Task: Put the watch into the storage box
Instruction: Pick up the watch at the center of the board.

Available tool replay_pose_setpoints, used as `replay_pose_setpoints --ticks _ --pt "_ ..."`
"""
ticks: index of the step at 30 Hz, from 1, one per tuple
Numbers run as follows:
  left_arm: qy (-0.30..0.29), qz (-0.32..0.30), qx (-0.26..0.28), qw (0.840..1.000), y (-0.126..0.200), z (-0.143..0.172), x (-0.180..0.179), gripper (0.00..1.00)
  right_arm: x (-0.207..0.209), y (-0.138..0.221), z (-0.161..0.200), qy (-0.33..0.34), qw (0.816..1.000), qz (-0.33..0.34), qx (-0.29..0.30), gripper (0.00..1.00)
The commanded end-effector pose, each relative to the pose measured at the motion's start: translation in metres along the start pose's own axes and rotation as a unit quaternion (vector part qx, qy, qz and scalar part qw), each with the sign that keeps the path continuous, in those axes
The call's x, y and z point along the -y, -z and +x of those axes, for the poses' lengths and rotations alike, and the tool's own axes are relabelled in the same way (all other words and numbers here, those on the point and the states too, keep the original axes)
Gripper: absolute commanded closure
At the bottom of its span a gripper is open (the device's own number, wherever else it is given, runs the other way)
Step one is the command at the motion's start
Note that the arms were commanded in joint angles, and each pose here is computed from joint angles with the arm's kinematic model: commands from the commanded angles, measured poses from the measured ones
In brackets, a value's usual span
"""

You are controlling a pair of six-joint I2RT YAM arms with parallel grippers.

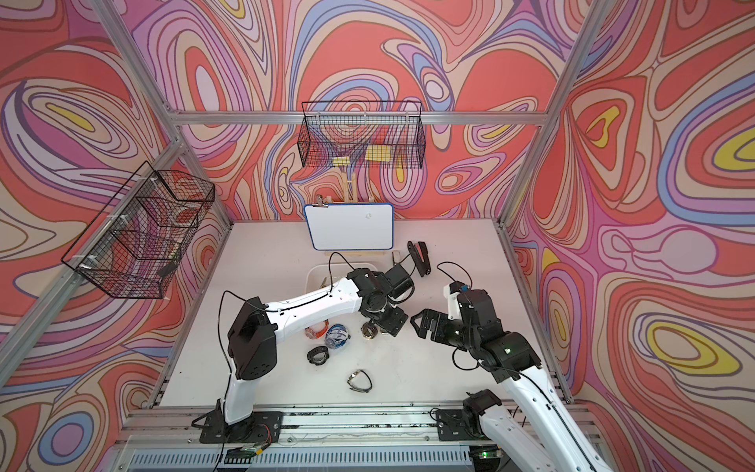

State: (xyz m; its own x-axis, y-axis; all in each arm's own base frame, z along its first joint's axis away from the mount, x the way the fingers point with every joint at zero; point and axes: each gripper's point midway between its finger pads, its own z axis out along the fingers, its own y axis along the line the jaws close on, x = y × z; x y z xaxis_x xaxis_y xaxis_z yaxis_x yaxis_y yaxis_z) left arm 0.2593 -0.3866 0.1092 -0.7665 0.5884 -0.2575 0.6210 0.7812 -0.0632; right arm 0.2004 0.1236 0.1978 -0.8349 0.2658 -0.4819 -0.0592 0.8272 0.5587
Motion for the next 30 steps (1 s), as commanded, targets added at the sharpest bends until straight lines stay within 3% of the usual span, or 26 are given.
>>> replay_pose_setpoints --ticks 1,16,30 --pt "-0.027 -0.047 -0.033 0.998 -0.010 0.010 -0.019 0.23 -0.008 0.007 -0.005 0.010 1.000 -0.014 0.007 0.02" --pt "-0.074 -0.071 -0.071 0.992 -0.043 0.007 -0.027 0.24 -0.007 0.000 -0.002 0.007 1.000 -0.020 0.000 0.02" --pt "-0.073 -0.097 -0.103 0.987 -0.060 0.022 -0.039 0.37 -0.008 -0.006 0.000 0.005 1.000 -0.028 -0.007 0.02"
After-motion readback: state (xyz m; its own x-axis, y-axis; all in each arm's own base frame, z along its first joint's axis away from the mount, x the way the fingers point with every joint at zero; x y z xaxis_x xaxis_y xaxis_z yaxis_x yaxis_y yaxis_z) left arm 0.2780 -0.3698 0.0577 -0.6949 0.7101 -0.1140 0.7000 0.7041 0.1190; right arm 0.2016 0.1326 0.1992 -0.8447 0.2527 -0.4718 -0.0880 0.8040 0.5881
